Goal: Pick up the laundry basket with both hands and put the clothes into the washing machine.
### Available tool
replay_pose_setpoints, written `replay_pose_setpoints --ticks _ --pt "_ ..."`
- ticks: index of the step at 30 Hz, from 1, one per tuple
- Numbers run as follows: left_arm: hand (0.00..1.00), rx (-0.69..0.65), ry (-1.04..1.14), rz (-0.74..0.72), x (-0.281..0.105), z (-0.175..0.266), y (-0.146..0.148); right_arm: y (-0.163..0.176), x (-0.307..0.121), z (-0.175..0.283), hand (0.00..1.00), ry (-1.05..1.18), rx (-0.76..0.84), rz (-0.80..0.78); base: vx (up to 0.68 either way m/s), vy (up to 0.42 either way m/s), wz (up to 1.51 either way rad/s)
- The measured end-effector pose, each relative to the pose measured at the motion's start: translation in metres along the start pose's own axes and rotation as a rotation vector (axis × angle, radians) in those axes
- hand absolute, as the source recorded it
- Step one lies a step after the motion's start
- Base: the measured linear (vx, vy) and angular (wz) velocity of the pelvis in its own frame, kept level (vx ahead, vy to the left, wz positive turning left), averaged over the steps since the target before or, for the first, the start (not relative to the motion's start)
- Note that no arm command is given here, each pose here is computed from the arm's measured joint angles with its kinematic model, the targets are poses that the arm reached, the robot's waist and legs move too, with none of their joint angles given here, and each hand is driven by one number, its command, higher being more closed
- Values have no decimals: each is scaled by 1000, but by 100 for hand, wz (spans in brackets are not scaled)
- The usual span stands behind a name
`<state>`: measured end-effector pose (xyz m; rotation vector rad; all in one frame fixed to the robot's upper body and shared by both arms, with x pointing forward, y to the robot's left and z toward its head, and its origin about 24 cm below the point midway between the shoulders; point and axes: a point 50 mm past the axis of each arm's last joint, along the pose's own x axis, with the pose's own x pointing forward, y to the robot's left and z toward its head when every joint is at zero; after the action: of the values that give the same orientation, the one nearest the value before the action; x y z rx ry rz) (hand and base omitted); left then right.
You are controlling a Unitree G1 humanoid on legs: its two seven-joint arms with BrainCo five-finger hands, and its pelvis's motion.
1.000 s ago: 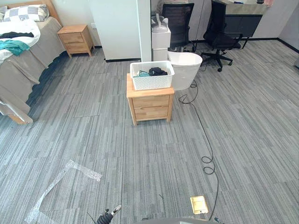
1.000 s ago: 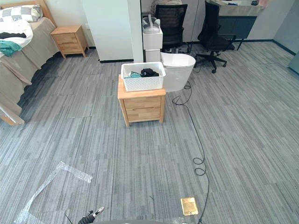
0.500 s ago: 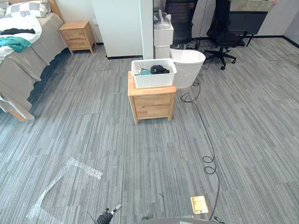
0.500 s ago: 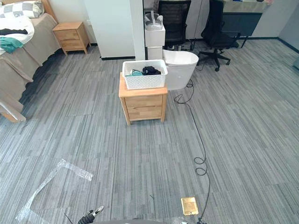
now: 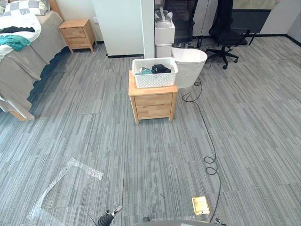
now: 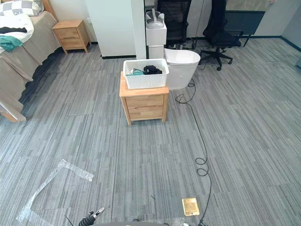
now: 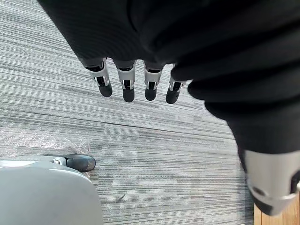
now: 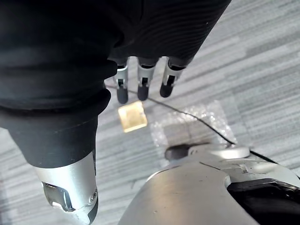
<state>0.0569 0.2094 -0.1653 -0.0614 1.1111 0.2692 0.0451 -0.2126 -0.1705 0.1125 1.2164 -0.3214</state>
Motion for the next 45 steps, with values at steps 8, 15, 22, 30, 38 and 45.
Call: replay_pose_setpoints --ticks 8,15,22,30,38,45 --pt "0 -88 -84 32 7 29 6 2 2 16 0 -67 65 -1 -57 -52 23" --pt "0 -147 -62 26 4 18 -1 -2 4 30 0 -97 110 -18 142 63 -38" --pt "0 -135 -48 54 0 10 17 9 1 5 0 -28 144 3 479 165 -42" --pt "0 -140 -104 -4 6 31 -5 1 3 31 0 -119 134 -12 436 -10 27" --pt "0 -264 -58 50 1 10 -3 -5 -2 9 0 -88 181 -32 522 -434 52" --pt "0 -311 -55 66 1 9 -4 -16 0 11 0 -53 131 -40 509 -435 6"
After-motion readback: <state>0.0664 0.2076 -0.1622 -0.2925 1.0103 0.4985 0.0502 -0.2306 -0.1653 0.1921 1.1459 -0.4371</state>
